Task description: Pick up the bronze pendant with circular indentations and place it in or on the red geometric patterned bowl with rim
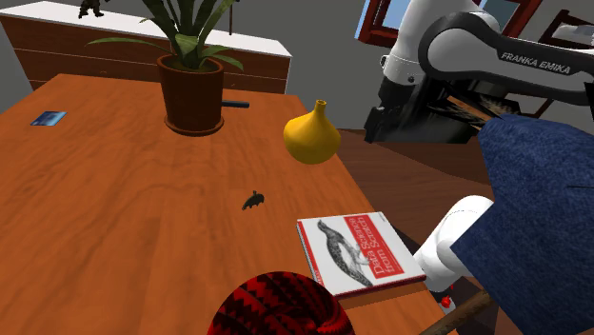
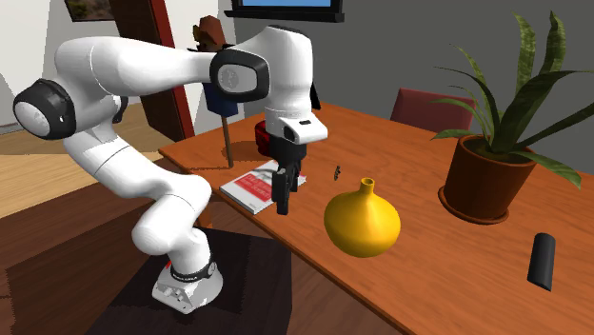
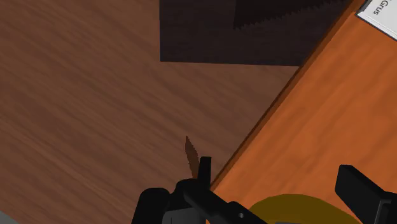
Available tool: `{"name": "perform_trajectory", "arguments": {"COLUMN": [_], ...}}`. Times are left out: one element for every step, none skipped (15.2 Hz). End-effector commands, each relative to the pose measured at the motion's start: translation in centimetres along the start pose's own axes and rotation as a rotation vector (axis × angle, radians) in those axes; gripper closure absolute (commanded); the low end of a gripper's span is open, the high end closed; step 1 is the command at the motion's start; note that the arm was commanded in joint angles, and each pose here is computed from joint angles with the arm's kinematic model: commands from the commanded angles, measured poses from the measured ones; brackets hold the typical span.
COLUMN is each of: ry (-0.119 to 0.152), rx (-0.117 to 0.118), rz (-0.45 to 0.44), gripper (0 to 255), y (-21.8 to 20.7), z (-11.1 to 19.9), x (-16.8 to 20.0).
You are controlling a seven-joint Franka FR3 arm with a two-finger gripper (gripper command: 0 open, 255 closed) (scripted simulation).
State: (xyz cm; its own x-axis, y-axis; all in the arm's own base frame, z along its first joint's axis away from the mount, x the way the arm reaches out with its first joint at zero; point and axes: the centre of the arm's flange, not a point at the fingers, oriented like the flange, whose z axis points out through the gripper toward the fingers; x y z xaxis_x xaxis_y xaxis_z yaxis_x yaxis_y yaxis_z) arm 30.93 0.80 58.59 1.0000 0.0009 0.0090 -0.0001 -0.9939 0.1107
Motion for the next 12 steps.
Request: {"name": "perform_trajectory", "arguments": {"ry": [0.000,-0.020,-0.039,-0.059,-0.079,-0.098,-0.118,-0.137,-0.157,-0.177,-0.196,-0.216], "rx": [0.000,0.007,0.015,0.022,0.030,0.037,0.045,0.052,0.060,0.067,0.075,0.082], "rz": [0.000,-0.010,-0.020,-0.031,-0.041,-0.051,-0.061,-0.072,-0.082,-0.092,-0.102,-0.113], "gripper": [0,0,0,0,0,0,0,0,0,0,0,0], "y": [0.0,-1.0,-2.1,-3.1,-4.2,-5.2,-6.3,-7.4,-8.5,-9.6,-10.7,-11.9], "z": [0.0,0.2,0.4,0.7,0.9,1.1,1.4,1.7,1.9,2.2,2.5,2.8], "x": [0.0,0.9,1.9,2.8,3.7,4.6,5.4,6.3,7.1,7.9,8.7,9.5]}}
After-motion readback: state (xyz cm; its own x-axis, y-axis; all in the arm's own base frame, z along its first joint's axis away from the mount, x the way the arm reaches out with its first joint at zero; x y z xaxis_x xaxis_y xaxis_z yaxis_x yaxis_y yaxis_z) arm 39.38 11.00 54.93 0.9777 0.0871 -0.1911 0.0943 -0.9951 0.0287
